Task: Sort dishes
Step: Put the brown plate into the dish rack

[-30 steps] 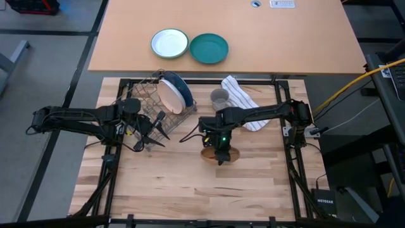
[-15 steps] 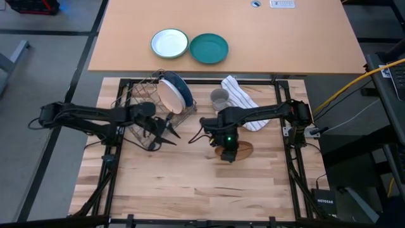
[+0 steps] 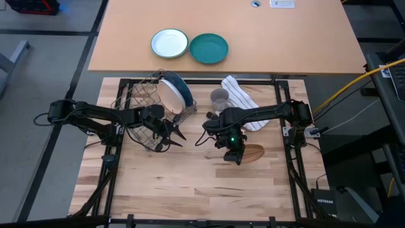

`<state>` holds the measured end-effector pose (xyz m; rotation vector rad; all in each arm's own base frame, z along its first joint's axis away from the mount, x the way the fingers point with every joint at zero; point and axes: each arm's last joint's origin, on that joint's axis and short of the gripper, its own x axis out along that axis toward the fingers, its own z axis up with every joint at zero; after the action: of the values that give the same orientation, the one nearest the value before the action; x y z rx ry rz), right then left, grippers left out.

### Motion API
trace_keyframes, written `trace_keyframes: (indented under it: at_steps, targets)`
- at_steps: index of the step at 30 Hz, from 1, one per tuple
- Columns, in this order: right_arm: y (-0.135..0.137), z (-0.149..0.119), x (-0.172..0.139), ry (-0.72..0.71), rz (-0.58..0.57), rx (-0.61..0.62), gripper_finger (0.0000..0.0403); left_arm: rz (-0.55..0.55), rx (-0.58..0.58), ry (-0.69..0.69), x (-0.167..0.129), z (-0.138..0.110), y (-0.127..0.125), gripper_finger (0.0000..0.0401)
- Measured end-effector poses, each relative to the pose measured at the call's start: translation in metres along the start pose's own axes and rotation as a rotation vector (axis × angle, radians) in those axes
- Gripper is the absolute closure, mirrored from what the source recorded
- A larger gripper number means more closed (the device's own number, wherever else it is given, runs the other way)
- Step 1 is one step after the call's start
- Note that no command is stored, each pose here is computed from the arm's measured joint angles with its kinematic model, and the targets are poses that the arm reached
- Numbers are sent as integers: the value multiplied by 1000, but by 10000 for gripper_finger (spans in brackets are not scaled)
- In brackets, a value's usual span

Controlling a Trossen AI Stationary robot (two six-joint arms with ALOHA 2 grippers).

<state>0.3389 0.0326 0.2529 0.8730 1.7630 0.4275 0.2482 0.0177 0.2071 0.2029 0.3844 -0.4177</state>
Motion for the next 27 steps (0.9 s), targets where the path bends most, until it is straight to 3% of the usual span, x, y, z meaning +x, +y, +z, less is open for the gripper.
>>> trace_keyframes:
  at_steps: [6, 20, 27]
  targets:
    - [-2, -2, 1, 2, -88, 19, 376, 1, 2, -3, 0, 0, 0, 260]
    - [22, -14, 43, -25, -748, -275, 382, -36, 32, -35, 5, 7, -10, 260]
    - [45, -31, 76, -46, -1004, -430, 381, -40, 57, -77, 8, 13, -16, 260]
